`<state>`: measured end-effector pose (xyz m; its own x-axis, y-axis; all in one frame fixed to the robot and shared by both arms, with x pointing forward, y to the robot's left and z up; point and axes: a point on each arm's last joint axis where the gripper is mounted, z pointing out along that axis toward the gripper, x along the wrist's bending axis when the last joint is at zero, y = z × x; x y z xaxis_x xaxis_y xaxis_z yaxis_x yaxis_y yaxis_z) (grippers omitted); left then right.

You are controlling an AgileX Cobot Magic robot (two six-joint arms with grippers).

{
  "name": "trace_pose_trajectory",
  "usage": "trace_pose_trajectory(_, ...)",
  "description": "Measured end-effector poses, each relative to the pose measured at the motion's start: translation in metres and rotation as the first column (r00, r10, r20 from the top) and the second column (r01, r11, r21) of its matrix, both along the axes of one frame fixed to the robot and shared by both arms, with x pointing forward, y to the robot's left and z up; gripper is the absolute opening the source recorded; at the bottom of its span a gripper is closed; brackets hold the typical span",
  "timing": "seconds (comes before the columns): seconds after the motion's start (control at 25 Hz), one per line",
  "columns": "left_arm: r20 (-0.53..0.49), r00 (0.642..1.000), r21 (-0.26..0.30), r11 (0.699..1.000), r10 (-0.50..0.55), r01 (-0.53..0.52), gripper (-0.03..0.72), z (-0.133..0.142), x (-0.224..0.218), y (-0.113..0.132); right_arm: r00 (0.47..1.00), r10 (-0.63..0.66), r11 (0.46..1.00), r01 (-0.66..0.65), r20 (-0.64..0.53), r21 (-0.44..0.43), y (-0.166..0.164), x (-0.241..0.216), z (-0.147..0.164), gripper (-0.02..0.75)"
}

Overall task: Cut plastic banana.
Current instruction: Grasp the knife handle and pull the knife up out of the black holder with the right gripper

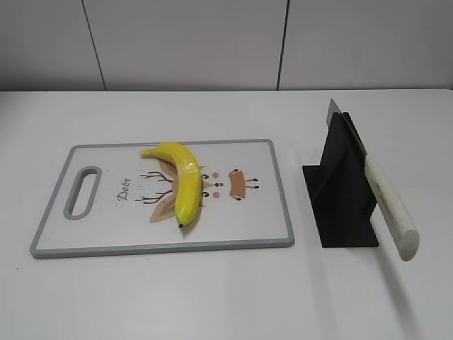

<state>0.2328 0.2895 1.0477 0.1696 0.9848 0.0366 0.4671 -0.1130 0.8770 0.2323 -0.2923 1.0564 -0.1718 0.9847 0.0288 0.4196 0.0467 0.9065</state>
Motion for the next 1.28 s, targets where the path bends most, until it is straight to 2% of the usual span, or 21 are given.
trace_pose_trajectory(1.04, 0.000, 1.000, 0.000, 1.000, 0.000, 0.000, 0.422, 0.0000, 0.0000, 0.0000, 1.000, 0.000, 1.000, 0.000, 0.000, 0.000, 0.0000, 0.0000, 0.0000, 0.571)
trace_pose_trajectory(1.28, 0.000, 1.000, 0.000, 1.000, 0.000, 0.000, 0.434, 0.0000, 0.0000, 0.0000, 1.000, 0.001, 1.000, -0.001, 0.000, 0.003, 0.0003, 0.0000, 0.0001, 0.571)
